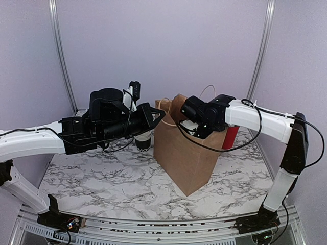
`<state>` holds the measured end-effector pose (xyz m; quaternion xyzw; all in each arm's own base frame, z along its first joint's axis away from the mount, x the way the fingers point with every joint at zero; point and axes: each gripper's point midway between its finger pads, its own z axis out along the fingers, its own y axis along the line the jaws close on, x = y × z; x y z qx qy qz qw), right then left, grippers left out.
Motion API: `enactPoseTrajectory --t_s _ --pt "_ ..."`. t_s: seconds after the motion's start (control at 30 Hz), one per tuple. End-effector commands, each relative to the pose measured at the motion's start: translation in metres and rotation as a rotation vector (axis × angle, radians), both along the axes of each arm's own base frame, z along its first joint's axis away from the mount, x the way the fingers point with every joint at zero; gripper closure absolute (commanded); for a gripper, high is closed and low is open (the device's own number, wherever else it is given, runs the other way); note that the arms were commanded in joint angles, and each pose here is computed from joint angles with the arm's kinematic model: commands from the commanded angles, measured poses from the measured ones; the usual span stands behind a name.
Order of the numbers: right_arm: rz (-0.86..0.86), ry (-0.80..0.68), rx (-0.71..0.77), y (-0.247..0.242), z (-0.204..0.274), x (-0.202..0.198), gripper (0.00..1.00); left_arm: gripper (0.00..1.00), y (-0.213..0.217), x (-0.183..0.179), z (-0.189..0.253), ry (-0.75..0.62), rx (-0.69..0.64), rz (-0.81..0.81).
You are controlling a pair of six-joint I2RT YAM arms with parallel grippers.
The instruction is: Pack the takeout coffee
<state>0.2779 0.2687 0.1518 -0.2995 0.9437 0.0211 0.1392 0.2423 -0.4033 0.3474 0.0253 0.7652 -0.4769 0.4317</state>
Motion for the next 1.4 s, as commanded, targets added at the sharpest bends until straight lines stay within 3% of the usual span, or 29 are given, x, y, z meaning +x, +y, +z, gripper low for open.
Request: enactPoseTrajectory --t_s 0.0,0.77,1.37 --pt "0.001 0.033 -0.004 0.0 -0.004 -0.009 0.54 1.0 0.003 -0.003 0.01 -0.012 -0.006 0.0" --pt "0.014 0.089 -0.003 0.007 -0.035 -0.018 0.54 1.0 0.002 -0.003 0.008 -0.007 -0.005 -0.005" --pt "0.042 0.05 -0.008 0.021 -0.017 -0.019 0.52 1.0 0.004 -0.003 0.007 -0.007 -0.003 0.0"
